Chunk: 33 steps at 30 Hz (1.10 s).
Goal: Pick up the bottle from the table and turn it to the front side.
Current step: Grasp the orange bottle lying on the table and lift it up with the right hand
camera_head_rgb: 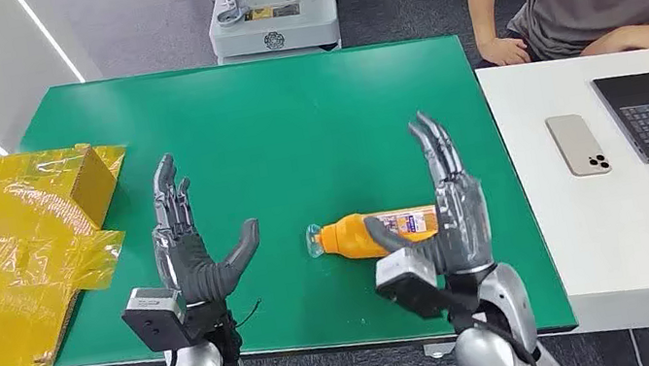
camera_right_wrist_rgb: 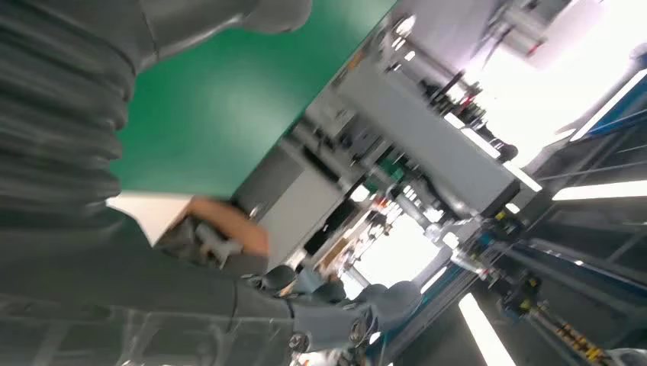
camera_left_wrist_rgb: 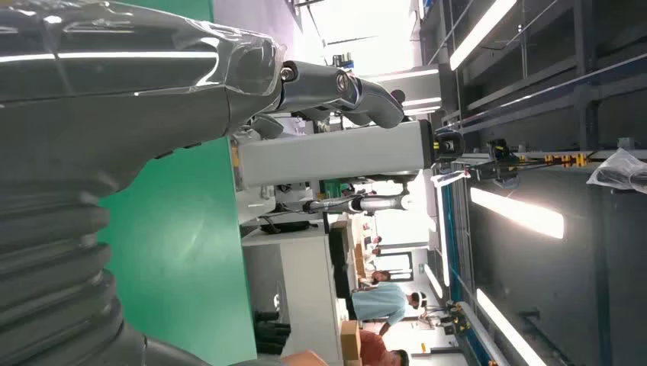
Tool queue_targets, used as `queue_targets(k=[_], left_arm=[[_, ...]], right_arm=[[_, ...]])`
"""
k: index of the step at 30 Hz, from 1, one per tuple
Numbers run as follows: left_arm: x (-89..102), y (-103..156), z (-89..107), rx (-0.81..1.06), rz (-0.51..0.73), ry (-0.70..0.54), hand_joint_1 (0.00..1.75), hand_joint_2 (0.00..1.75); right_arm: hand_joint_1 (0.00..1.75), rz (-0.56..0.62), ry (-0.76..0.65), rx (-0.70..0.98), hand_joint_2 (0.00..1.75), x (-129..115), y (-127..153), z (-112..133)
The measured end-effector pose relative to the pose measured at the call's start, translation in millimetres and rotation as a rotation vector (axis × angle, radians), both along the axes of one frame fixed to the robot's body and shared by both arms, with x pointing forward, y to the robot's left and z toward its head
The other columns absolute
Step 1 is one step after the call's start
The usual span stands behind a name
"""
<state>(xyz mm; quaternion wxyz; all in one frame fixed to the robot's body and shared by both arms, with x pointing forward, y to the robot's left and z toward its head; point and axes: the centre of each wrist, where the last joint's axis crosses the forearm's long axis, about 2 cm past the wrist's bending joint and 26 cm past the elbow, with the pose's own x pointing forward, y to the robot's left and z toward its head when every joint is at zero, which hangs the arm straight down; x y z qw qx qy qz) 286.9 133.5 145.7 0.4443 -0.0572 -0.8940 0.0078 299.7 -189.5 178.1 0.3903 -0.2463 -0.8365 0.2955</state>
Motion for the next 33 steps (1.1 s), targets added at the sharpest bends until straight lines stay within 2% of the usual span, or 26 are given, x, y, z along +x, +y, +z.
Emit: queue_targets(k=[6, 12, 17, 21, 26, 33], left_arm=[[0.7, 0, 0.7, 0.002, -0.002, -0.001, 0.00, 1.75], [2.5, 0, 2.4, 0.002, -0.013, -0.007, 0.00, 1.75], [4.5, 0, 4.6, 0.003, -0.030, -0.011, 0.00, 1.75], [7.6, 0, 8.1, 0.001, -0.041, -0.005, 0.00, 1.75], [11.4, 0, 12.5, 0.001, -0.044, -0.007, 0.00, 1.75], [12.5, 0, 13.8, 0.000, -0.046, -0.010, 0.00, 1.75]], right_arm=[[0.00, -0.028, 0.022, -0.083, 1.75, 24, -22, 15], [0.00, 0.014, 0.185, -0.249, 1.75, 63, -51, 31], [0.00, 0.098, 0.377, -0.430, 1.75, 102, -76, 41], [0.00, 0.159, 0.509, -0.552, 1.75, 126, -84, 42], [0.00, 0.160, 0.580, -0.617, 1.75, 138, -88, 37], [0.00, 0.160, 0.630, -0.652, 1.75, 144, -90, 33]])
